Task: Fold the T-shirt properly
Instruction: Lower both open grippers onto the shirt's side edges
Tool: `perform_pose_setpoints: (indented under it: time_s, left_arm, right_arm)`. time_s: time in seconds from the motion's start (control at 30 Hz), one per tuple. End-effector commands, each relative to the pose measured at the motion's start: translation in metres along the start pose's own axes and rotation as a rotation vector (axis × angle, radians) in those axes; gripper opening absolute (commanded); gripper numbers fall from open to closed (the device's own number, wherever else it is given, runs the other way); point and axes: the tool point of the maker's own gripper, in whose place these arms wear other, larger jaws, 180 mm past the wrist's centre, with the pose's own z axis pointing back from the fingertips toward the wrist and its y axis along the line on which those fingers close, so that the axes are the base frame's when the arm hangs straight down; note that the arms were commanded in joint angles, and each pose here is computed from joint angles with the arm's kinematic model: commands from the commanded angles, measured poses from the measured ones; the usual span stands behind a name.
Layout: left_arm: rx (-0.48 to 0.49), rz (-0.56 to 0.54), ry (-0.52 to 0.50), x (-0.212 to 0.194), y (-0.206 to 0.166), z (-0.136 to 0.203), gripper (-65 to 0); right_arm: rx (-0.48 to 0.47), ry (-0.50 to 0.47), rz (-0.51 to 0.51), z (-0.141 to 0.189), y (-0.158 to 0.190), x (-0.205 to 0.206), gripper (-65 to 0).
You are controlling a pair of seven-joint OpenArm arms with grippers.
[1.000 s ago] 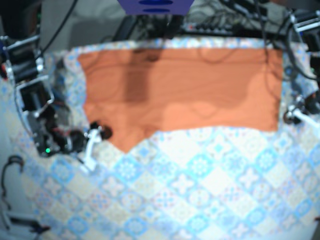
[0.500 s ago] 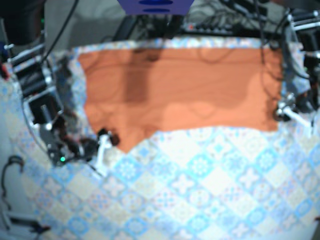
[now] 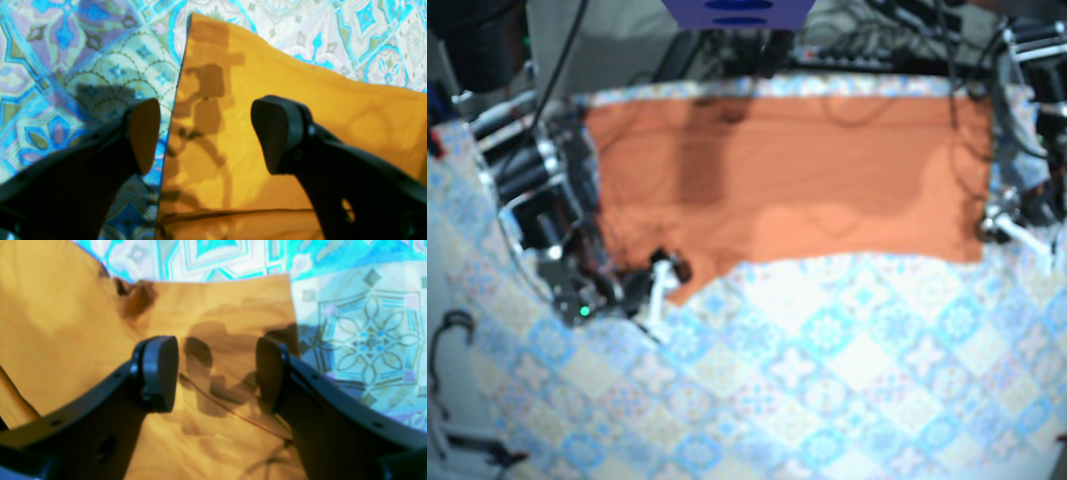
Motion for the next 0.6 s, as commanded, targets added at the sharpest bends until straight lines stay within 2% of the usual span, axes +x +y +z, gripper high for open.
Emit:
perform_pose_setpoints:
  time_s: [0.0, 0.2, 0.37, 0.57]
  left_arm:
    - [0.005, -0.019, -0.048, 0.020, 0.002, 0.009, -19.1]
    - [0.005, -0.019, -0.046, 0.019, 0.002, 0.009, -19.1]
    - [0.005, -0.019, -0.046, 0.019, 0.002, 0.009, -19.1]
    - [0.009, -0.018, -0.039, 0.016, 0.004, 0.009, -19.1]
  right_arm:
    - [-0.024, -0.068, 0.013, 0.015, -0.013, 0.029, -28.8]
    - [-0.064, -0.102, -0.025, 0.021, -0.030, 0.033, -28.8]
    - [-0.093, -0.071, 0.012, 0.024, -0.036, 0.031, -28.8]
    - [-0.089, -0.055, 0.005, 0.020, -0.035, 0.020, -28.8]
